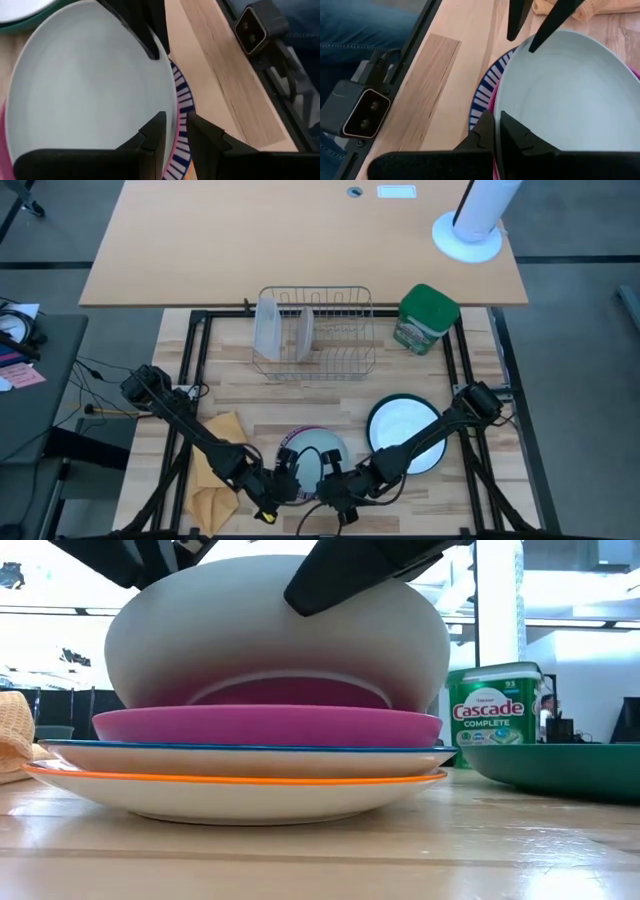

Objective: Sort dishes
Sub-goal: Put the light blue plate into the dish rack

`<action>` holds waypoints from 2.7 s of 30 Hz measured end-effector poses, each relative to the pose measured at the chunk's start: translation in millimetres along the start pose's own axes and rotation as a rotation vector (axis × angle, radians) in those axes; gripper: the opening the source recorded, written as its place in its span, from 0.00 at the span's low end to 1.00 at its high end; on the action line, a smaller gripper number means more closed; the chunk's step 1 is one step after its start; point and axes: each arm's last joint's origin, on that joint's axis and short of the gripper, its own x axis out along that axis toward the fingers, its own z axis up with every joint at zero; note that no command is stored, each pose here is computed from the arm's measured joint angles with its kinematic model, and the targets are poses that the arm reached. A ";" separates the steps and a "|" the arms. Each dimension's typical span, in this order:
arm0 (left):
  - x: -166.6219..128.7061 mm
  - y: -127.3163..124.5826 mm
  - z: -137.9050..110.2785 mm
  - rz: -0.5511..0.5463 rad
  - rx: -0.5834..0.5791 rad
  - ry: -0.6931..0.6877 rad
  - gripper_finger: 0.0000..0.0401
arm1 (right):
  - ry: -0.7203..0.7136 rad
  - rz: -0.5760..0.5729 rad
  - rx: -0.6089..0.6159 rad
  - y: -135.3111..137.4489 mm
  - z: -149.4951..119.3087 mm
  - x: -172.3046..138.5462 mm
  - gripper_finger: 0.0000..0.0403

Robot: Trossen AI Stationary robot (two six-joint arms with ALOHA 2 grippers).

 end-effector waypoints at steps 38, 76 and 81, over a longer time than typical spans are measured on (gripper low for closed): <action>3.3 9.4 0.3 0.048 0.017 0.006 0.22 | -0.035 -0.004 0.003 -7.3 4.7 2.0 0.03; -39.1 44.3 57.7 0.319 0.023 -0.095 0.00 | -0.271 -0.246 -0.134 -21.5 27.0 -221.1 0.24; -69.2 58.5 73.4 0.436 -0.030 -0.192 0.00 | -0.413 -0.346 -0.123 -35.9 21.2 -285.1 0.24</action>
